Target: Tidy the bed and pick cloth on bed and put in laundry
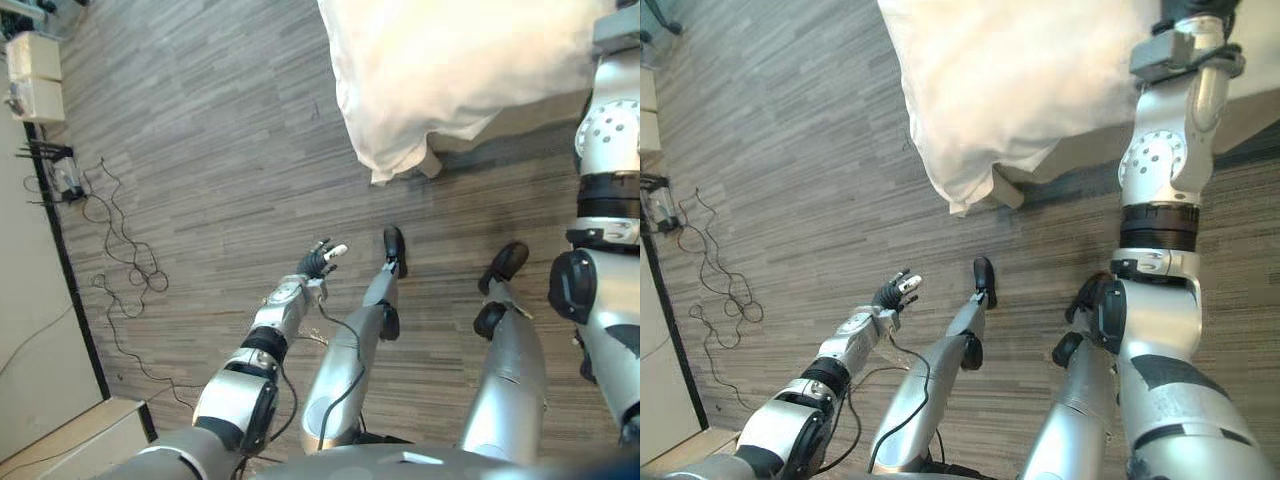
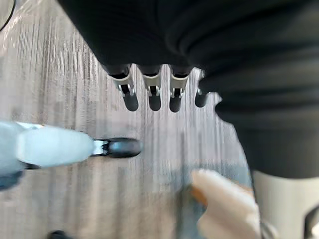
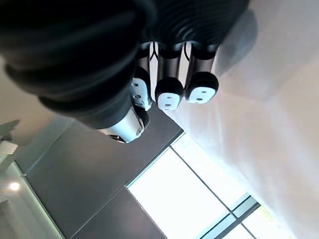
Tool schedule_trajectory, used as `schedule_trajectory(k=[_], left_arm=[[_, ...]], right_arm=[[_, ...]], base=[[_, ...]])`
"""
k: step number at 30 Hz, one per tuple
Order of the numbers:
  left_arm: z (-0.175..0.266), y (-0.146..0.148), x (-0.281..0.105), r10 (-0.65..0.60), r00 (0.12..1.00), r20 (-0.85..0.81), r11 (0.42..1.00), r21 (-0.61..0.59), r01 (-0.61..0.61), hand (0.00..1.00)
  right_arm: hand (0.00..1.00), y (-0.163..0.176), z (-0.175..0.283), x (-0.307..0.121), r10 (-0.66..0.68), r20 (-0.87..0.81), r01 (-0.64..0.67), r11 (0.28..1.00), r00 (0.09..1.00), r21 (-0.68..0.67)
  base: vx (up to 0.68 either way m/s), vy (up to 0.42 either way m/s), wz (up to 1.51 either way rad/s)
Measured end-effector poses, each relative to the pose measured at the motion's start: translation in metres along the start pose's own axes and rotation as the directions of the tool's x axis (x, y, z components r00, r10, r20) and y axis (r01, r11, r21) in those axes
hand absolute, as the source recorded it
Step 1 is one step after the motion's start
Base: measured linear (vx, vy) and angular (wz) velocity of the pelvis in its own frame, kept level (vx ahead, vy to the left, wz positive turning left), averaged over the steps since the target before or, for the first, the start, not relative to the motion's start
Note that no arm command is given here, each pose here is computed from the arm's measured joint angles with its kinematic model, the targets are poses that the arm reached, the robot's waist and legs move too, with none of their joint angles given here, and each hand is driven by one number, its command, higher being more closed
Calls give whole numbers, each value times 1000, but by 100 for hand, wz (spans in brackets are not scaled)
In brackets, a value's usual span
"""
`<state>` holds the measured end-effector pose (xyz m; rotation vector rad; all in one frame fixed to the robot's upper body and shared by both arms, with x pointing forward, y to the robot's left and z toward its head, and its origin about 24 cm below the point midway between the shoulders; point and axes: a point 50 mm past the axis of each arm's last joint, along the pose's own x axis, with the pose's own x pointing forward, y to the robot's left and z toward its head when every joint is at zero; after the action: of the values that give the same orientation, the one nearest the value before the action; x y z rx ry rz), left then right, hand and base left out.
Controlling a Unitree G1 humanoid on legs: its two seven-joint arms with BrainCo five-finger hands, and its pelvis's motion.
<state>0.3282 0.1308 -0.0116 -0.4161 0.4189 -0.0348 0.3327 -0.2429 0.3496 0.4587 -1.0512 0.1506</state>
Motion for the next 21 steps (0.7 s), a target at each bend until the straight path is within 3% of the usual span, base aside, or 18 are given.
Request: schedule_trajectory(k=[4,6,8,9,13,15,17,21], left_arm=[[35,13,-4,71,989,131,995,-73,-62,0],[47,20,-7,106,978,178,991,-104,-88,0],[52,31,-9,139,973,186,987,-110,-120,0],[54,38,-11,163,968,191,984,-102,-145,0],[61,47,-14,183,961,208,982,-93,-167,0],[62,53,-16,196,959,207,980,-80,-183,0],[57,61,-18,205,960,189,978,-61,-197,0],[9,85,-32,244,968,53,970,-37,-242,0]], right_arm=[[100,-43,13,-40,-133,67,131,991,989,39],[100,-97,15,-91,-356,35,354,934,934,52],[100,-119,14,-132,-457,13,455,889,890,56],[0,-127,14,-154,-487,-9,487,873,873,32],[0,-142,18,-218,-521,-114,512,853,846,-100],[0,-146,9,-263,-550,-256,513,835,795,-201],[0,-146,-5,-311,-589,-431,523,807,683,-274],[0,-119,-30,-412,-602,-728,406,786,328,-467]], base=[[-23,-14,-20],[17,-10,-29],[51,-13,-47],[97,-23,-74],[58,-11,-50],[83,-13,-21],[93,-20,1],[129,6,8]])
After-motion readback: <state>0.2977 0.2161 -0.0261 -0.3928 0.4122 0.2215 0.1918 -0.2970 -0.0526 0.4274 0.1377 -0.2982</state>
